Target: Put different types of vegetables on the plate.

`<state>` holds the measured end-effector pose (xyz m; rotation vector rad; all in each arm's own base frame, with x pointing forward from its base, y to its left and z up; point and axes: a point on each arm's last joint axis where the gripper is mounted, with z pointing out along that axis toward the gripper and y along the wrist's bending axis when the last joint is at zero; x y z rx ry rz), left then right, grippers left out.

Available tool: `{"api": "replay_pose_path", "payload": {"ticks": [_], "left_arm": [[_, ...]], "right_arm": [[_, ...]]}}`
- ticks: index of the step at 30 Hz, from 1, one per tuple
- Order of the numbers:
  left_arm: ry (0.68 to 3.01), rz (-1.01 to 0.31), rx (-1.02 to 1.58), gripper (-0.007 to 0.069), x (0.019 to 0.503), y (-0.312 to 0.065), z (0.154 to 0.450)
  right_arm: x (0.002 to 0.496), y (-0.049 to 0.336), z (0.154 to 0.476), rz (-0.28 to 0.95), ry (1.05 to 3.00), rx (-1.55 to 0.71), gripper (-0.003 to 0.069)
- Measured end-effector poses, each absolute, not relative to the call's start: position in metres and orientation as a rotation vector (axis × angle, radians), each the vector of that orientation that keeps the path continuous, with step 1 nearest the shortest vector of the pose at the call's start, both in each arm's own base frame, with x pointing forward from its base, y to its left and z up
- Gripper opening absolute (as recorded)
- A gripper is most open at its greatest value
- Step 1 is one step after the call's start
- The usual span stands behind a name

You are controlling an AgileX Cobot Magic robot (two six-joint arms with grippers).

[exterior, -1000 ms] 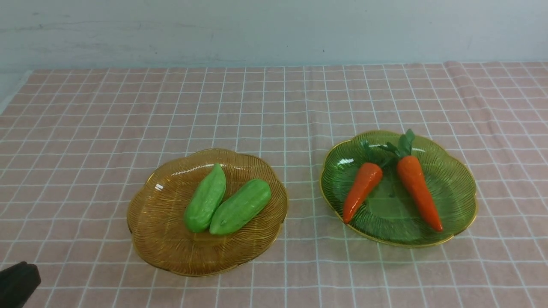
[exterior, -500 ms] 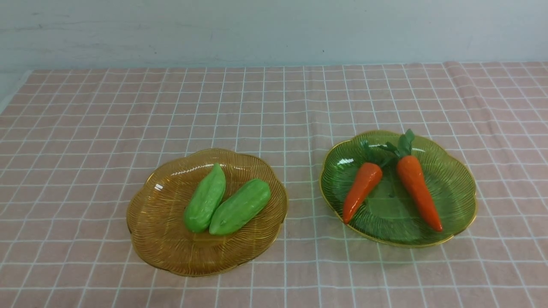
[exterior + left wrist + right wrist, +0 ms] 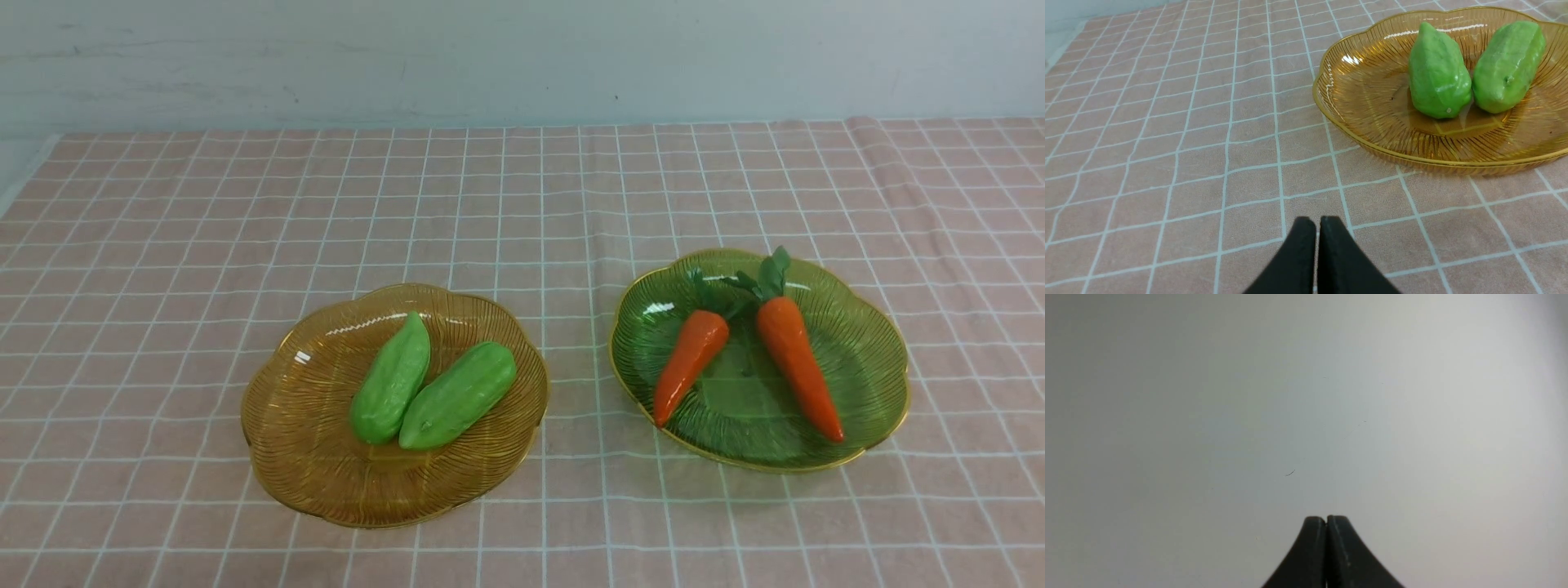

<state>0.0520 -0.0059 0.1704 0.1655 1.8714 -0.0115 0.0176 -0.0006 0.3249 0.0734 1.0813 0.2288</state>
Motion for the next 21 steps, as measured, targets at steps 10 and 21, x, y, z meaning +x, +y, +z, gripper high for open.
{"api": "replay_pose_path", "payload": {"ticks": [10,21], "left_arm": [[1.871,-0.012,0.166,-0.0003,0.0521,-0.0059,0.1704],[1.871,-0.012,0.166,-0.0003,0.0521,-0.0059,0.1704]], "right_arm": [[0.0176,-0.0006,0.3249,0.229,1.081,0.073,-0.0015],[0.021,0.0006,0.3197,0.105,1.105,-0.013,-0.0015]]}}
